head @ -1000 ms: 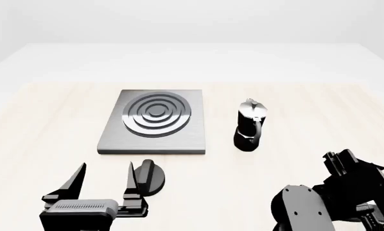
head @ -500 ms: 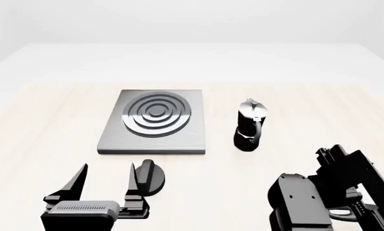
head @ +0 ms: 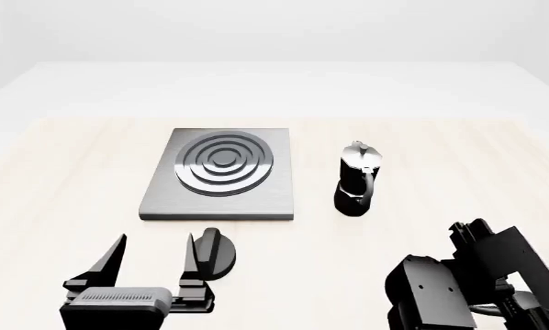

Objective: Put the frying pan on the stove.

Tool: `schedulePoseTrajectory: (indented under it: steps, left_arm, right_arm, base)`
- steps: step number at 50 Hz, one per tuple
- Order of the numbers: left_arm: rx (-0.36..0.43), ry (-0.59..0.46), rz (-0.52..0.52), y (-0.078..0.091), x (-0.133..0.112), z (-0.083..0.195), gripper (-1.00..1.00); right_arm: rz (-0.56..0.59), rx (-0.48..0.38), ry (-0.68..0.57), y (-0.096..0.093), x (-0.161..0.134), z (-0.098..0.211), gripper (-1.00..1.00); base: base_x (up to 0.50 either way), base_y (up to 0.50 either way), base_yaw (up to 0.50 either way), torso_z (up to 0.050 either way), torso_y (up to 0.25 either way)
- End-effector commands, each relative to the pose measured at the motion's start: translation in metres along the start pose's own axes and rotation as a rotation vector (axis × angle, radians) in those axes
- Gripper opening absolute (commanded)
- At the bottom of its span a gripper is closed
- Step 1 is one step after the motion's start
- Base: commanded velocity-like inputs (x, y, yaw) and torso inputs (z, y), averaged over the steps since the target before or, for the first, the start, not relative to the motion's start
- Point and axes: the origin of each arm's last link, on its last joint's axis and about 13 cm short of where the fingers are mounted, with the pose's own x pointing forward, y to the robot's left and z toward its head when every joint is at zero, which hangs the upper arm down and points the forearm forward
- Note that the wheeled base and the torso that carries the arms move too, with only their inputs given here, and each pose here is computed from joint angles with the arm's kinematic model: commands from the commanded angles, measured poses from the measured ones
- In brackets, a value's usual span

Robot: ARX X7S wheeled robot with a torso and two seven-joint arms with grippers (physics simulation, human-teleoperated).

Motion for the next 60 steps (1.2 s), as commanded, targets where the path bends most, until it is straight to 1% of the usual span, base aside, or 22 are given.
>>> schedulePoseTrajectory:
  steps: [1,11,35,44,48,53,60]
  left_arm:
    - [0.001,0.001,-0.002,-0.001,-0.001,0.0,1.0]
    - [0.002,0.004,-0.004,-0.001,0.0,-0.001,1.0]
    - [0.003,0.002,-0.002,-0.001,0.0,-0.001,1.0]
    - [0.002,0.002,0.0,0.0,0.0,-0.001,1.0]
    - [0.003,0.002,-0.002,-0.001,0.0,-0.002,1.0]
    - [0.003,0.003,-0.002,-0.001,0.0,-0.002,1.0]
    - [0.002,0.004,-0.003,-0.001,0.0,-0.002,1.0]
  right_arm:
    - [-0.011,-0.004,0.026,-0.004,0.005,-0.007,1.0]
    - [-0.007,-0.013,0.062,-0.003,0.007,-0.012,1.0]
    - [-0.022,-0.017,0.101,-0.011,0.013,-0.021,1.0]
    - [-0.026,-0.03,0.105,-0.01,0.014,-0.028,1.0]
    - [-0.022,-0.035,0.115,-0.008,0.014,-0.032,1.0]
    - [-0.018,-0.03,0.139,-0.01,0.014,-0.034,1.0]
    - [-0.017,-0.038,0.146,-0.007,0.016,-0.038,1.0]
  base:
    - [0.0,0.0,0.0,0.0,0.0]
    - [0.0,0.0,0.0,0.0,0.0]
    - [0.0,0.0,0.0,0.0,0.0]
    - [0.0,0.0,0.0,0.0,0.0]
    - [0.0,0.0,0.0,0.0,0.0]
    - [0.0,0.0,0.0,0.0,0.0]
    - [0.0,0.0,0.0,0.0,0.0]
